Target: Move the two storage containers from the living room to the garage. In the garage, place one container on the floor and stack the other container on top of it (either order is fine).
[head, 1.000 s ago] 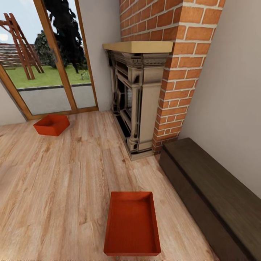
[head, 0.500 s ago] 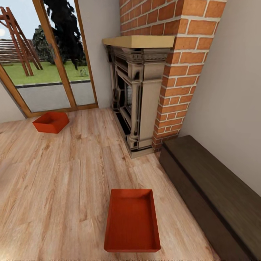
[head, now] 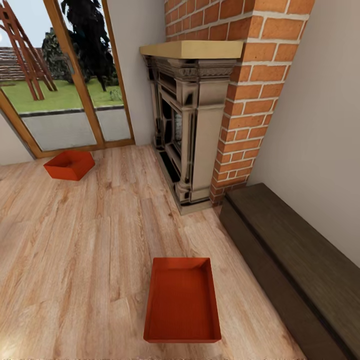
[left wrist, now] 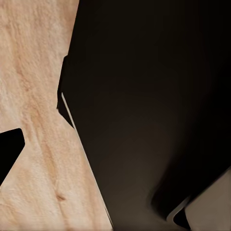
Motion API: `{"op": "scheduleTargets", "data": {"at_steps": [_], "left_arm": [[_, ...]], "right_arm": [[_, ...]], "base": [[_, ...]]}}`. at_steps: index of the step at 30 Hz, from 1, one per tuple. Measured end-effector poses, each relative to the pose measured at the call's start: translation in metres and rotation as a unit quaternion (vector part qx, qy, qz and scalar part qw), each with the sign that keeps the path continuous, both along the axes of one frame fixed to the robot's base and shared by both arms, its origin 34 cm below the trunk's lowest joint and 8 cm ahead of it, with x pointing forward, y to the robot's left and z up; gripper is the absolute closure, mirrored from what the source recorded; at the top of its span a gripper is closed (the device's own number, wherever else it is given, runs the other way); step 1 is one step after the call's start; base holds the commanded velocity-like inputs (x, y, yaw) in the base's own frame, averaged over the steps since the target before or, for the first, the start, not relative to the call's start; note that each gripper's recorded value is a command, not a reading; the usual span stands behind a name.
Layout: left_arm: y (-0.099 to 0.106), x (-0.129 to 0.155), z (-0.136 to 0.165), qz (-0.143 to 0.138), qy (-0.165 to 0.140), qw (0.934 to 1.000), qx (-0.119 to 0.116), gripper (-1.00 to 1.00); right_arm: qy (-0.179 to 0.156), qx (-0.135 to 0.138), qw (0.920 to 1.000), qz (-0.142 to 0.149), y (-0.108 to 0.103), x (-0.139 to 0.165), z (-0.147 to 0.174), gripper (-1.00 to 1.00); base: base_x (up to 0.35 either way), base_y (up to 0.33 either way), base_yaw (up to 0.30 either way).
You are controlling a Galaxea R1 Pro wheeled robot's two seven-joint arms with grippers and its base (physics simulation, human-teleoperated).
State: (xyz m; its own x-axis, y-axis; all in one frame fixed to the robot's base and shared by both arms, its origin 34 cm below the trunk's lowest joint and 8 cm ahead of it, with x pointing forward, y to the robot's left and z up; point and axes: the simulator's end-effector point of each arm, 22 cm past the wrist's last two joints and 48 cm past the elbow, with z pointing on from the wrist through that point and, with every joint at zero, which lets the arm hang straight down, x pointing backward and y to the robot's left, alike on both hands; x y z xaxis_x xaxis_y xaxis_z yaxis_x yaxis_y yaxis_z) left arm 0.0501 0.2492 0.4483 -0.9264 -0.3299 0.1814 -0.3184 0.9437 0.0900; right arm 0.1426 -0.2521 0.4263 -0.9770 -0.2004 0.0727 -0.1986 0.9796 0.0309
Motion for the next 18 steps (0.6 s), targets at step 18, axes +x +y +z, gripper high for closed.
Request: {"op": "scheduleTargets", "data": {"at_steps": [18], "left_arm": [[0.014,-0.009,0.002,-0.005,0.012,0.9999,0.008,-1.0]], "right_arm": [[0.011,0.003,0.9999,-0.003,0.004,-0.009,0.0,-1.0]], "base": [[0.0,0.0,0.0]]}}
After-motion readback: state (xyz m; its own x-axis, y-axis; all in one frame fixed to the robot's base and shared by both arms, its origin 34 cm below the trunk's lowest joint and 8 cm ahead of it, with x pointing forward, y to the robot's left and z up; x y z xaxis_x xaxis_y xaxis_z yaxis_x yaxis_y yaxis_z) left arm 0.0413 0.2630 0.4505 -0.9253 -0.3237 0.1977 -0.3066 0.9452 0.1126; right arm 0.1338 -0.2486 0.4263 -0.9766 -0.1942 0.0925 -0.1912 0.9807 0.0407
